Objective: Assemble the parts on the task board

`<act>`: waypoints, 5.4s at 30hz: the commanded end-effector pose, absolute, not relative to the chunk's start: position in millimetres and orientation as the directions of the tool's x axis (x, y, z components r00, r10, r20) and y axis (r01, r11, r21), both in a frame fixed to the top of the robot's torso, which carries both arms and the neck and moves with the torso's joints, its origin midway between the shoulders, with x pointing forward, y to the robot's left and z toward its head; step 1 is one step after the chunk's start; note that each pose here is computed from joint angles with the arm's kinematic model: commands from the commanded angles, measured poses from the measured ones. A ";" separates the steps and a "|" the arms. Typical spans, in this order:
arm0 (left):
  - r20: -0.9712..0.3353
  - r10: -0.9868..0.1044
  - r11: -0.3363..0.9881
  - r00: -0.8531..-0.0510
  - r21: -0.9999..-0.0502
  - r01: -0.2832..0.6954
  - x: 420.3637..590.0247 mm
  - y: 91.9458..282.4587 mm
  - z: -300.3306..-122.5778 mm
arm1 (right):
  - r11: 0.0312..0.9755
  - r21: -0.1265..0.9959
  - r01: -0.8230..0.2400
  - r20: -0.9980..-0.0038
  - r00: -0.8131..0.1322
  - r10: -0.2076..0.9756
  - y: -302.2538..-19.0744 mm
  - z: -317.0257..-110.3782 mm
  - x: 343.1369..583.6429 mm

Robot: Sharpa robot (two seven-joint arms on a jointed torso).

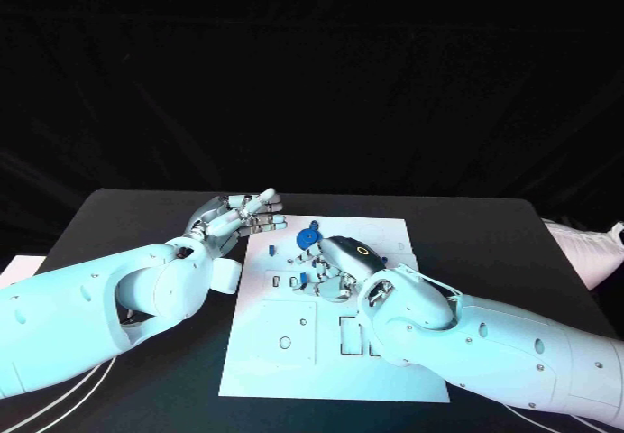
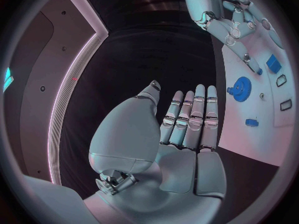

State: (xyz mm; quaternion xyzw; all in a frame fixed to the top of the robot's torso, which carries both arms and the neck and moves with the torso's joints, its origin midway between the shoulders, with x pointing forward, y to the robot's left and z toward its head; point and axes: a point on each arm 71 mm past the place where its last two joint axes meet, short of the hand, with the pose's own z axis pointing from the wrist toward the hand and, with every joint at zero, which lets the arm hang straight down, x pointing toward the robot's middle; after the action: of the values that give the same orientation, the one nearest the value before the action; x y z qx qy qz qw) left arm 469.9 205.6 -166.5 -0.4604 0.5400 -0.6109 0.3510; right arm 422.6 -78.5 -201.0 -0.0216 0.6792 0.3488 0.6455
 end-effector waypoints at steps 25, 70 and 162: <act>-0.631 -0.428 0.845 -0.647 -0.533 -0.038 501.0 195.7 -171.0 | 0.715 0.607 -0.346 -0.793 -0.194 0.578 -222.7 -138.8 463.2; -0.666 -0.071 0.977 -0.743 -0.196 0.082 522.9 134.0 -180.2 | 0.743 0.601 -0.293 -0.798 -0.172 0.578 -234.0 -145.6 476.9; -0.645 -0.168 0.957 -0.746 -0.289 0.034 521.0 126.1 -184.6 | 0.730 0.634 -0.256 -0.773 -0.243 0.586 -227.1 -161.8 477.1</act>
State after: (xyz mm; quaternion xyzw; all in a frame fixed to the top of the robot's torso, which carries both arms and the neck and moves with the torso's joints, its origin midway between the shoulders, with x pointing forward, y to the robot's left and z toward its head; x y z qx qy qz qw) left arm 520.2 127.9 -187.5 -0.0114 0.9337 -0.1225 0.3363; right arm 477.4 -228.1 -160.3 0.1170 0.7035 0.3451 0.6102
